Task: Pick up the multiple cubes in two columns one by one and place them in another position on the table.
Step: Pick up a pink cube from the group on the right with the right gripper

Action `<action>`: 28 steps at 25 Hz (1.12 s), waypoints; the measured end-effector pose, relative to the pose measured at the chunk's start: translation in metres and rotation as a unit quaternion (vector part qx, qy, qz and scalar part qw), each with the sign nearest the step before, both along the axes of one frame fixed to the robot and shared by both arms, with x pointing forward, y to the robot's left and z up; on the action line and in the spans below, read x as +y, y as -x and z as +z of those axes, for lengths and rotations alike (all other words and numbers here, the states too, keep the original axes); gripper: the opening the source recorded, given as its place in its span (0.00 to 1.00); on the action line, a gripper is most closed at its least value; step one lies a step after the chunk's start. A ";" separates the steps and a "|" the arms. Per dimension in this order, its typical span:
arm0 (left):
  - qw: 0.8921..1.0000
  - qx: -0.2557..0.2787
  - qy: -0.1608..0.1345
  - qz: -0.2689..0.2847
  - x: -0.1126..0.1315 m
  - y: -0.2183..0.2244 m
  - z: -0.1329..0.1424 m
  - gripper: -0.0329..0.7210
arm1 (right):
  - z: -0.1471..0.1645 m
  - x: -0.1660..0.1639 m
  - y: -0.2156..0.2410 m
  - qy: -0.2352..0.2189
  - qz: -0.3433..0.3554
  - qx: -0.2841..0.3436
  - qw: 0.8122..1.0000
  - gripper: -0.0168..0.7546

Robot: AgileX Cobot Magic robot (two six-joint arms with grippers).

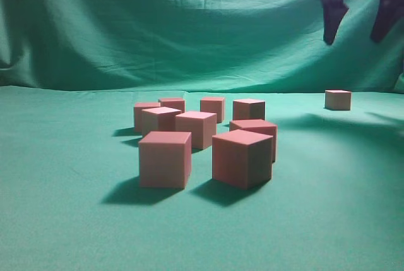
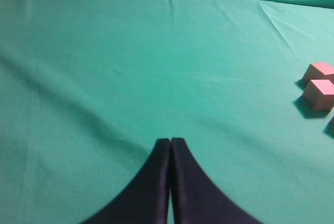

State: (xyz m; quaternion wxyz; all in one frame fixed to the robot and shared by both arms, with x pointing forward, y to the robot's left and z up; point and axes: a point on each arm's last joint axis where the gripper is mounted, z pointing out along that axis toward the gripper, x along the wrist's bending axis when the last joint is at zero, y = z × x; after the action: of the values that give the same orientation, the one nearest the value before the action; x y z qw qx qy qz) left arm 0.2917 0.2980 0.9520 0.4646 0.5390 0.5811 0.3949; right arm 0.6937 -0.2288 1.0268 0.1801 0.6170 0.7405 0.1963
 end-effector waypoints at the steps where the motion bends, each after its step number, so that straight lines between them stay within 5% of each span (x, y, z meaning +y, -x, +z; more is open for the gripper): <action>1: 1.000 0.000 0.000 0.000 0.000 0.000 0.000 0.04 | -0.007 0.001 -0.004 -0.003 -0.001 0.004 1.000 0.76; 7: 1.000 0.000 0.000 0.000 0.000 0.000 0.000 0.04 | -0.055 0.005 -0.029 -0.001 -0.002 0.034 0.999 0.76; 18: 1.000 0.000 0.000 0.000 0.000 0.000 0.000 0.04 | -0.083 0.008 -0.034 -0.009 -0.005 0.061 0.998 0.76; 25: 1.000 0.000 0.000 0.000 0.000 0.000 0.000 0.04 | -0.095 0.008 -0.035 -0.010 -0.006 0.073 0.997 0.36; 28: 1.000 0.000 0.000 0.000 0.000 0.000 0.000 0.04 | -0.090 0.008 -0.035 -0.009 -0.006 0.079 0.997 0.37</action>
State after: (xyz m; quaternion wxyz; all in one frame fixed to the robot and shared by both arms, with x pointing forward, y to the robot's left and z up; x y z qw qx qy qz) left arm 0.2917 0.2980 0.9520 0.4646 0.5390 0.5811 0.3949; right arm 0.7288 -0.2203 0.9368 0.1167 0.6363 0.7470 0.1529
